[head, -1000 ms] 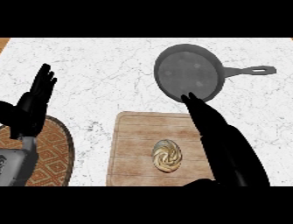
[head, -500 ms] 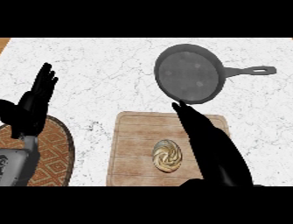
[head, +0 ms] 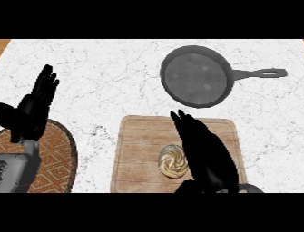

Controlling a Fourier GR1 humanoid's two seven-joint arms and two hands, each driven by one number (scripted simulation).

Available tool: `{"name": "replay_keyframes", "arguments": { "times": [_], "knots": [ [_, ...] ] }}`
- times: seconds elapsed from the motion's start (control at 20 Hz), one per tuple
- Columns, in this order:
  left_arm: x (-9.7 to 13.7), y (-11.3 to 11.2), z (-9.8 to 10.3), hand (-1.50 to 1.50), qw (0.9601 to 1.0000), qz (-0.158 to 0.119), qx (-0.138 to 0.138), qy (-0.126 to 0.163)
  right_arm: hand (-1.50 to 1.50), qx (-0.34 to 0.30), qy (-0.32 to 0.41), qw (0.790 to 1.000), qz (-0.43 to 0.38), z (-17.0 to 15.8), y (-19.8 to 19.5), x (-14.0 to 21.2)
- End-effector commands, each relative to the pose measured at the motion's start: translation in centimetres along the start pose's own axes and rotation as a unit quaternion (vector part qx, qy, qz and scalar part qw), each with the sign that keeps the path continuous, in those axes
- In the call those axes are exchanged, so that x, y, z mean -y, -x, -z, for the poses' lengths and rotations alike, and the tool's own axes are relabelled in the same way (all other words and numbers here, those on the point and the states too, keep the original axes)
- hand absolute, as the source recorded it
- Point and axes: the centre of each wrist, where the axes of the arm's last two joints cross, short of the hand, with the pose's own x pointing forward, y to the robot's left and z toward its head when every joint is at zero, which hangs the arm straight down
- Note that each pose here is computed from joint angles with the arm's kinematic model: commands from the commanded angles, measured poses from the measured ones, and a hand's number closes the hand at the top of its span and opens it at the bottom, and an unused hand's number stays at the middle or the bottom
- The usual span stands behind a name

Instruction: Pick the cupcake from the cutting board and place it in the pan

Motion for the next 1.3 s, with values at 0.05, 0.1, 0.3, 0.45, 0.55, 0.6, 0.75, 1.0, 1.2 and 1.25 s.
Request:
{"name": "replay_keyframes", "arguments": {
  "times": [0.05,0.1,0.3,0.45,0.55,0.6,0.75,1.0,1.2,1.25],
  "knots": [
    [-0.2,-0.4,-0.5,0.00,1.0000,-0.002,-0.004,0.001,-1.50,-0.069,-0.025,0.996,-0.059,1.2,-1.4,0.0],
    [0.7,-0.5,-0.1,0.00,1.0000,-0.004,-0.002,0.007,-1.50,-0.072,-0.033,0.995,-0.064,0.3,0.3,-1.3],
    [0.2,-0.5,-0.8,0.00,1.0000,-0.005,0.001,0.000,-1.50,-0.084,-0.047,0.993,-0.067,1.1,-0.8,-1.8],
    [-0.6,-1.4,1.2,0.00,1.0000,-0.005,-0.002,0.006,-1.50,-0.078,-0.048,0.994,-0.059,2.2,-1.3,-0.2],
    [0.5,0.4,-0.2,0.00,1.0000,-0.003,0.003,-0.005,-1.50,-0.080,-0.047,0.994,-0.065,1.8,-2.1,-3.6],
    [0.9,-0.9,-0.3,0.00,1.0000,0.005,0.002,0.002,-1.50,-0.081,-0.046,0.993,-0.068,1.9,-1.5,-3.1],
    [-0.5,0.2,-0.3,0.00,1.0000,-0.002,-0.002,0.004,-1.50,-0.094,-0.066,0.990,-0.086,3.6,-0.8,-3.6],
    [0.6,-0.2,-0.1,0.00,1.0000,-0.006,0.003,0.001,-1.50,-0.098,-0.082,0.989,-0.080,4.3,0.7,-4.4],
    [-1.0,0.7,-0.3,0.00,1.0000,-0.004,0.001,-0.002,-1.50,-0.107,-0.103,0.985,-0.082,6.8,0.5,-4.4],
    [0.4,1.3,-0.4,0.00,1.0000,0.001,0.002,0.004,-1.50,-0.108,-0.106,0.985,-0.080,5.4,-0.2,-4.0]
  ]
}}
